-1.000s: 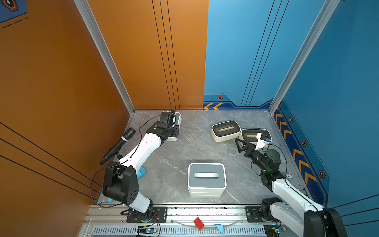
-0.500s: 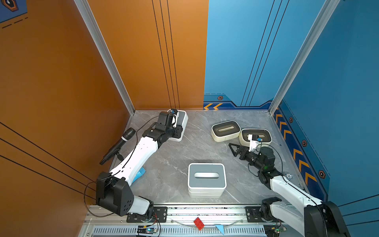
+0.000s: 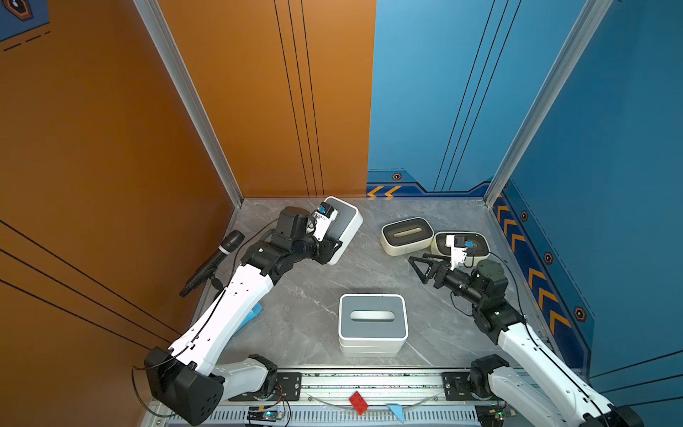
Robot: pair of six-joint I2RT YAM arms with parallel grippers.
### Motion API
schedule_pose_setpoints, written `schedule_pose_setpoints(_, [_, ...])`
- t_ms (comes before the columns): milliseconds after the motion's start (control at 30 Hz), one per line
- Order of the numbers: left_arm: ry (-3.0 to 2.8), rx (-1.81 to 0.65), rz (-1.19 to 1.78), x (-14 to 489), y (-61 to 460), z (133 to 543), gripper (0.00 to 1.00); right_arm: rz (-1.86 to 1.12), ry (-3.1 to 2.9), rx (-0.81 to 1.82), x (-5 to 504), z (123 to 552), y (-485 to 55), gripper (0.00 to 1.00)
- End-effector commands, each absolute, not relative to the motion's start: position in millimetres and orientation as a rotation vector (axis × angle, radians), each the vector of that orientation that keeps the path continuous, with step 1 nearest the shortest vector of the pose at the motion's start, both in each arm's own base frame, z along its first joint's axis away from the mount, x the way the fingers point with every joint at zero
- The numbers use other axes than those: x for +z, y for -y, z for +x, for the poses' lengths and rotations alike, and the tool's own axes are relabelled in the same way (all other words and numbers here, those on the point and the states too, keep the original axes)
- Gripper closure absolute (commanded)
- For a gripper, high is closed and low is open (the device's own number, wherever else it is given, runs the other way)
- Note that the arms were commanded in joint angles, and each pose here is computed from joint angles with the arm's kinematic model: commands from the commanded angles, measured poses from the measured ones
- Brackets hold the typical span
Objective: Stack the tissue boxes
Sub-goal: Place the tissue box at the tissue box.
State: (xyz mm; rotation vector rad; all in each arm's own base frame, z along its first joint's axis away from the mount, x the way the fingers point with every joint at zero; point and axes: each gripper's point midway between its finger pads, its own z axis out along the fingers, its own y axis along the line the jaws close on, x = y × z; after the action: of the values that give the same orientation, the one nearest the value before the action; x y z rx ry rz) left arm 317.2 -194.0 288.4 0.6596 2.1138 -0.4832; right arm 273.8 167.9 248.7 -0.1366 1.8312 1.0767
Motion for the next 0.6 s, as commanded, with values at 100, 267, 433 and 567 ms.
schedule_pose_setpoints(100, [-1.991, -0.591, 0.787, 320.6, 209.4, 299.1, 0.58, -0.153, -1.982, 1.142, 223.1, 244.9, -172.0, 0.0])
schedule_pose_setpoints(267, [-1.951, -0.698, 0.873, 325.0, 222.0, 282.3, 0.58, -0.158, -1.987, 1.184, 225.6, 226.7, -171.7, 0.0])
schedule_pose_setpoints(433, [-1.931, -0.751, 0.958, 327.8, 230.7, 265.1, 0.59, -0.183, -2.012, 1.195, 223.4, 214.6, -171.8, 0.0])
schedule_pose_setpoints(567, [-1.911, -0.774, 1.006, 330.7, 232.6, 254.5, 0.59, -0.186, -2.013, 1.205, 224.3, 208.6, -171.6, 0.0])
